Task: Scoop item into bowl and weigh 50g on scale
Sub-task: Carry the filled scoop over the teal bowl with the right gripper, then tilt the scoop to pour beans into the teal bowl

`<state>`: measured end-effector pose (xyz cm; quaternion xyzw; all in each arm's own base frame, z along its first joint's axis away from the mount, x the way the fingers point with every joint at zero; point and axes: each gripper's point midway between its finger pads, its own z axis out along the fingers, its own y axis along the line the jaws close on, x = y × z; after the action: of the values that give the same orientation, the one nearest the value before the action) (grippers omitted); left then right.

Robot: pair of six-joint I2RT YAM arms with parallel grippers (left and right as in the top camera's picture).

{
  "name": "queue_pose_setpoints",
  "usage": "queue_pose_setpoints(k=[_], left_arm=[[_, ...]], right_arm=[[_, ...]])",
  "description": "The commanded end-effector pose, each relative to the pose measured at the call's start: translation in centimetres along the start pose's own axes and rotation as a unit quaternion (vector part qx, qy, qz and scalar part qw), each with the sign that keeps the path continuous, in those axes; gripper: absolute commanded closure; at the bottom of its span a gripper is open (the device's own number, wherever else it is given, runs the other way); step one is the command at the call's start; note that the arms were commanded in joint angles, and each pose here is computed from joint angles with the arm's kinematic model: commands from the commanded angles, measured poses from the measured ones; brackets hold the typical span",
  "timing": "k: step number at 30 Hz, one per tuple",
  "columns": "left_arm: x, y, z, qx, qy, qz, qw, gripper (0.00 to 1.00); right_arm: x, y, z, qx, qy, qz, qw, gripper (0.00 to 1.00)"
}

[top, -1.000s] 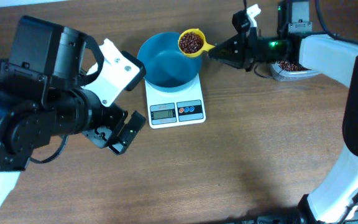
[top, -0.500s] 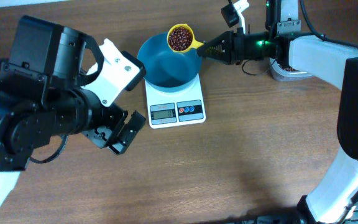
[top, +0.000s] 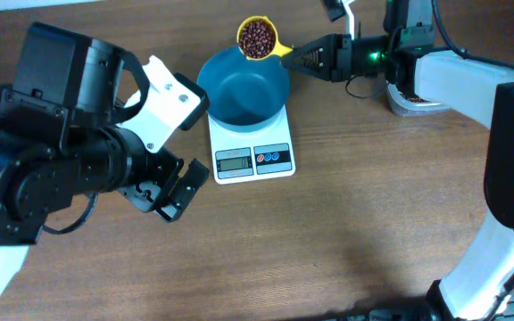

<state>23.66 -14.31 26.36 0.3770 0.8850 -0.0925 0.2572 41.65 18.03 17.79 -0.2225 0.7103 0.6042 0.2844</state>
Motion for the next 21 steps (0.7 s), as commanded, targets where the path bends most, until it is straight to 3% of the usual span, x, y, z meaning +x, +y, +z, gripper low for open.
queue_pose_setpoints(k=[1, 8, 12, 16, 21], left_arm=[[0.1, 0.0, 0.3, -0.001, 0.004, 0.009, 1.000, 0.01], [0.1, 0.0, 0.3, -0.001, 0.004, 0.009, 1.000, 0.01], [0.1, 0.0, 0.3, -0.001, 0.004, 0.009, 1.000, 0.01], [0.1, 0.0, 0.3, -0.001, 0.004, 0.009, 1.000, 0.01], [0.1, 0.0, 0.3, -0.001, 0.004, 0.009, 1.000, 0.01]], right_arm=[[0.1, 0.4, 0.2, -0.015, 0.003, -0.083, 0.996, 0.96], [-0.4, -1.2, 0.2, 0.035, -0.005, -0.099, 0.994, 0.96], [-0.4, -1.4, 0.1, 0.039, -0.005, -0.105, 0.994, 0.96], [-0.4, -1.4, 0.2, 0.039, -0.003, -0.167, 0.985, 0.96], [-0.4, -1.4, 0.1, 0.039, -0.003, -0.167, 0.985, 0.96]])
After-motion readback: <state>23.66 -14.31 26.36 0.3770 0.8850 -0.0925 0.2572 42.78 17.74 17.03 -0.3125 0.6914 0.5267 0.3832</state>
